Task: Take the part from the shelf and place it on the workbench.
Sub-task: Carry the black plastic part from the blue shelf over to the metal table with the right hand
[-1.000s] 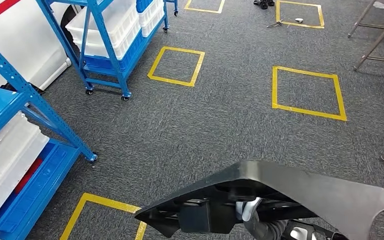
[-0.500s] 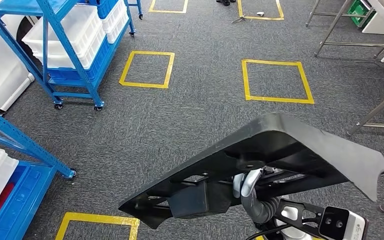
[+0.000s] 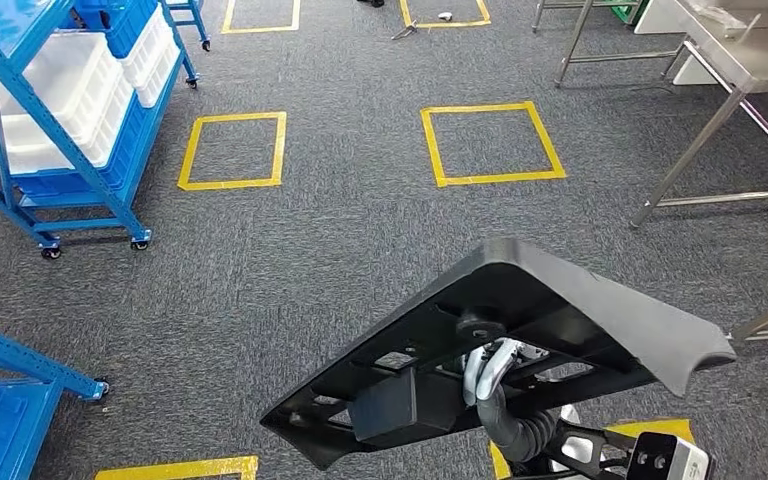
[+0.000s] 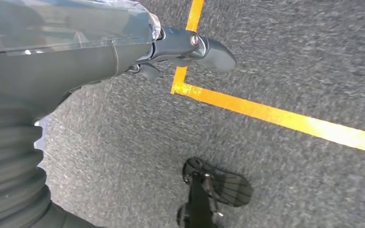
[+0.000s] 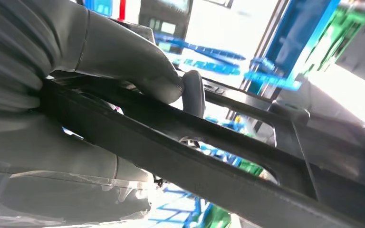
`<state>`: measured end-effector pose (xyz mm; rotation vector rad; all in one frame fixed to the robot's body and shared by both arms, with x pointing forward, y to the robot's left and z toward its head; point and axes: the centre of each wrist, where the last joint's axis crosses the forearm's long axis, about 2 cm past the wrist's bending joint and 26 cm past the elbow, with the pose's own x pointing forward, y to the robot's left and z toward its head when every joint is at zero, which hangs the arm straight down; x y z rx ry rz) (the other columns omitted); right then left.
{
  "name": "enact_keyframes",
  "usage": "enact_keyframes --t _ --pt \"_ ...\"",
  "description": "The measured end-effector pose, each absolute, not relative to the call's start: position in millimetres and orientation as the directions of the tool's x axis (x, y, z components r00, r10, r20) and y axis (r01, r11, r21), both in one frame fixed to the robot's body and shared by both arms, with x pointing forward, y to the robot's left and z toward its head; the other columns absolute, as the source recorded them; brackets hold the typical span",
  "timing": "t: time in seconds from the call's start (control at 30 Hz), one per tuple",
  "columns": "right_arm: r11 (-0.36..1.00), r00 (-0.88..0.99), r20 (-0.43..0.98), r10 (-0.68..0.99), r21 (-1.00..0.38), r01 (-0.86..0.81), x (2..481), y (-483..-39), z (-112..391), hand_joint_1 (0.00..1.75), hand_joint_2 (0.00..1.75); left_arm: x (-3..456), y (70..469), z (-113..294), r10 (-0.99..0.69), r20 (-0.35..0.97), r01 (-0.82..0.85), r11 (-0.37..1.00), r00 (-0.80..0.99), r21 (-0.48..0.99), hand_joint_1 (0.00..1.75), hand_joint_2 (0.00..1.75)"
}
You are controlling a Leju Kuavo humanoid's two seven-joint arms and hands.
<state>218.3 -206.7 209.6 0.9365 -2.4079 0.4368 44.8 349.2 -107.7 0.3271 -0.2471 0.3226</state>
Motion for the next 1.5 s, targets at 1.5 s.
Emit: enact_keyframes --t 1.5 --pt "0.77 -0.661 0.593 -0.461 -0.104 -0.63 197.6 -209.6 204.0 1.75 1.75 49.2 358.9 -106.2 0.252 0.292 -0.328 0.912 0.923 0.247 0.0 1.75"
